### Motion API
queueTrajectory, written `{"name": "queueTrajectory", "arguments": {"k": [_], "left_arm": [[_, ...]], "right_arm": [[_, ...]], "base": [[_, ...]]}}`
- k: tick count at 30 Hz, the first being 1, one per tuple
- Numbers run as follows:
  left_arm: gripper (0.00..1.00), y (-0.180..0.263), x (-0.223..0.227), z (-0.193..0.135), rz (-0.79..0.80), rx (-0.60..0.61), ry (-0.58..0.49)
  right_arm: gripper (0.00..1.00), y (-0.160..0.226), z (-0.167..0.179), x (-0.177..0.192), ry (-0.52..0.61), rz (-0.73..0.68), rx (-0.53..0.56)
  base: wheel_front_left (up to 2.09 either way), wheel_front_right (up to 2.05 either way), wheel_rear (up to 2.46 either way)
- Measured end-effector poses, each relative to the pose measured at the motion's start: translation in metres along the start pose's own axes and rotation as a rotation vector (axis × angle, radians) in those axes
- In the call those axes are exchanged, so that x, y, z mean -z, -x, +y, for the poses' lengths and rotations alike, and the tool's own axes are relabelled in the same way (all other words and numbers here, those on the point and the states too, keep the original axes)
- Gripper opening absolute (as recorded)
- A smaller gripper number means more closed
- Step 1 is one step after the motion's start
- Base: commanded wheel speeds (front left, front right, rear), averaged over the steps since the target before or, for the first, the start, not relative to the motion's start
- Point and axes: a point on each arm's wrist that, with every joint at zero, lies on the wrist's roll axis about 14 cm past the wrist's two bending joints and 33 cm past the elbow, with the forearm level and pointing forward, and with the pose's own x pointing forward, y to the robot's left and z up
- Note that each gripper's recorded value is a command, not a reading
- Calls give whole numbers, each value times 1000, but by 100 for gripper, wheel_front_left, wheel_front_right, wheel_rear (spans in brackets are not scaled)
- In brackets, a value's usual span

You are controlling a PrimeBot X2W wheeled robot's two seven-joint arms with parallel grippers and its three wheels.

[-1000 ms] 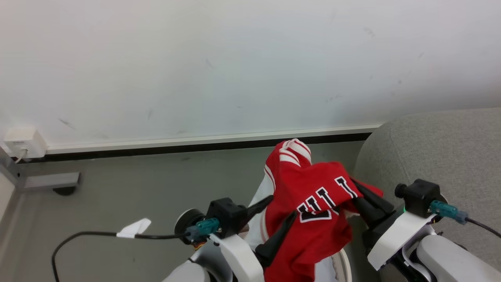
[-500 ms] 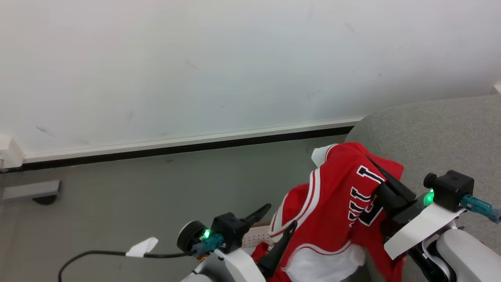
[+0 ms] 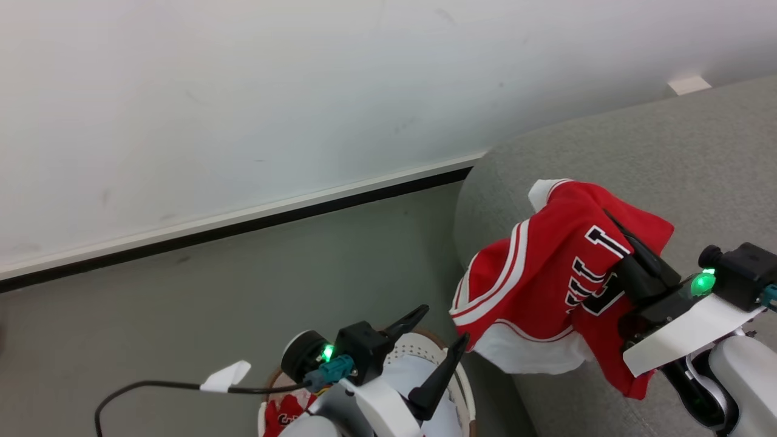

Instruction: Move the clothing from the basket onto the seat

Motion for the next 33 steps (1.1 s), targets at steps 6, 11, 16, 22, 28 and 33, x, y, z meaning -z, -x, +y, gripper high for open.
{"name": "queueTrajectory", "arguments": {"k": [6,11,16,22,28,33], "left_arm": [[100,-24,4,-19,-1,99,12],[100,-40,10,-28,3,166,35],[100,-56,14,-24,-1,215,43],[100,-80,22,3,-17,246,36],[100,-99,52,46,-10,219,55],[100,-102,87,76,10,171,102]], "right_arm": [[0,26,-37,-13,33,-20,121],[0,40,-65,-18,45,-31,212],[0,36,-93,-26,54,-63,293],[0,6,-144,-38,107,-93,382],[0,-48,-209,-54,160,-115,481],[0,-82,-271,-63,245,-106,610]], "base": [[0,0,0],[0,0,0],[0,0,0],[0,0,0],[0,0,0],[0,0,0]]}}
